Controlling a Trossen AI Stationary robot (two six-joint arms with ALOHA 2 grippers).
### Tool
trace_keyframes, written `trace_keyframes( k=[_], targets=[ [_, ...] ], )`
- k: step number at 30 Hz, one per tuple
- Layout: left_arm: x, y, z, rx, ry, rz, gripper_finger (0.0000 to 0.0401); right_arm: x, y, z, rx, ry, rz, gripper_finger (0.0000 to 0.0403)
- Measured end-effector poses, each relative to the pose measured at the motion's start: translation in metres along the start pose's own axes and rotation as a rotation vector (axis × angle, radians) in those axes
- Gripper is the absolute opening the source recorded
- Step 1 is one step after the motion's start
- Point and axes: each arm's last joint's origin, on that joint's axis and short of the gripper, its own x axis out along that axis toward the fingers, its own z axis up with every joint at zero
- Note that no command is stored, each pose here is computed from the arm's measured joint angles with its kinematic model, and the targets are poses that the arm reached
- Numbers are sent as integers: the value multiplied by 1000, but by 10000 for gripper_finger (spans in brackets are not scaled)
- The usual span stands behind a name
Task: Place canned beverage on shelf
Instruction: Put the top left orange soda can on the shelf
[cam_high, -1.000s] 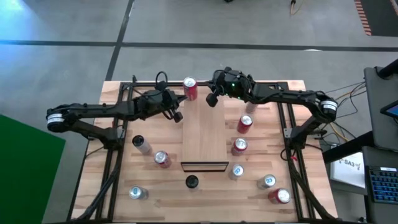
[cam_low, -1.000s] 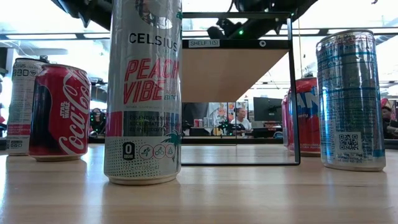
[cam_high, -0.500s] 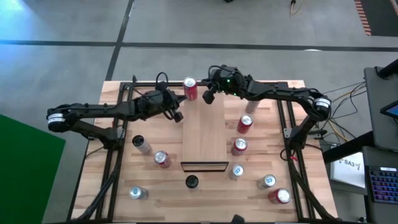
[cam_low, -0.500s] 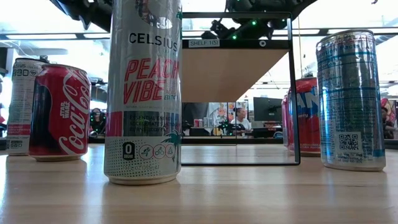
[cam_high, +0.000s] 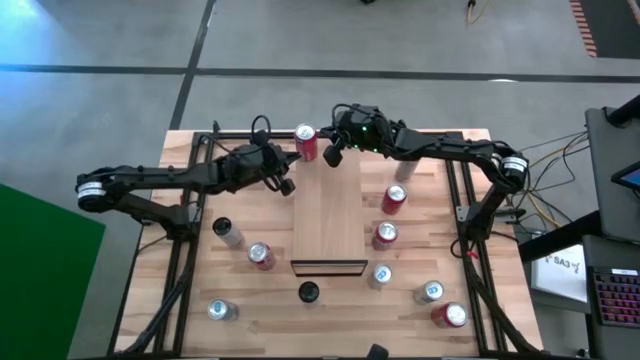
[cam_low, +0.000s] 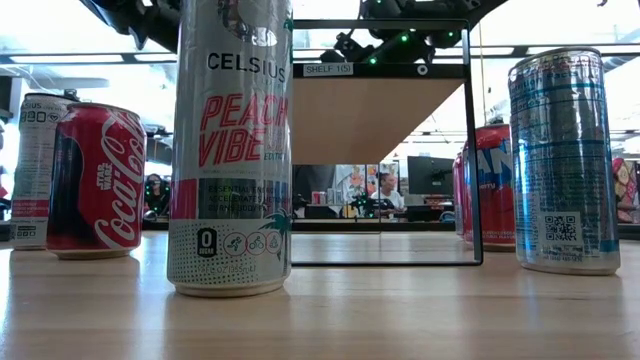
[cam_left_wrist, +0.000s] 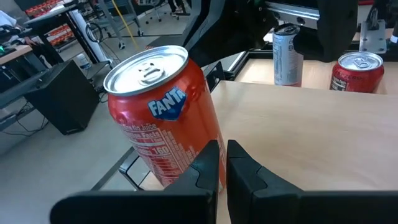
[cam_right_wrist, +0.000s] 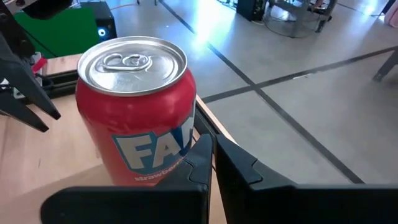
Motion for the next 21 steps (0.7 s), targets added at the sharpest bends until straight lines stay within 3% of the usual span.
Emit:
trace_keyframes(
  k=[21],
  targets=[
    [7,-2,-5,2,28,2,0,0,2,0,-35,1,23,11]
  ],
)
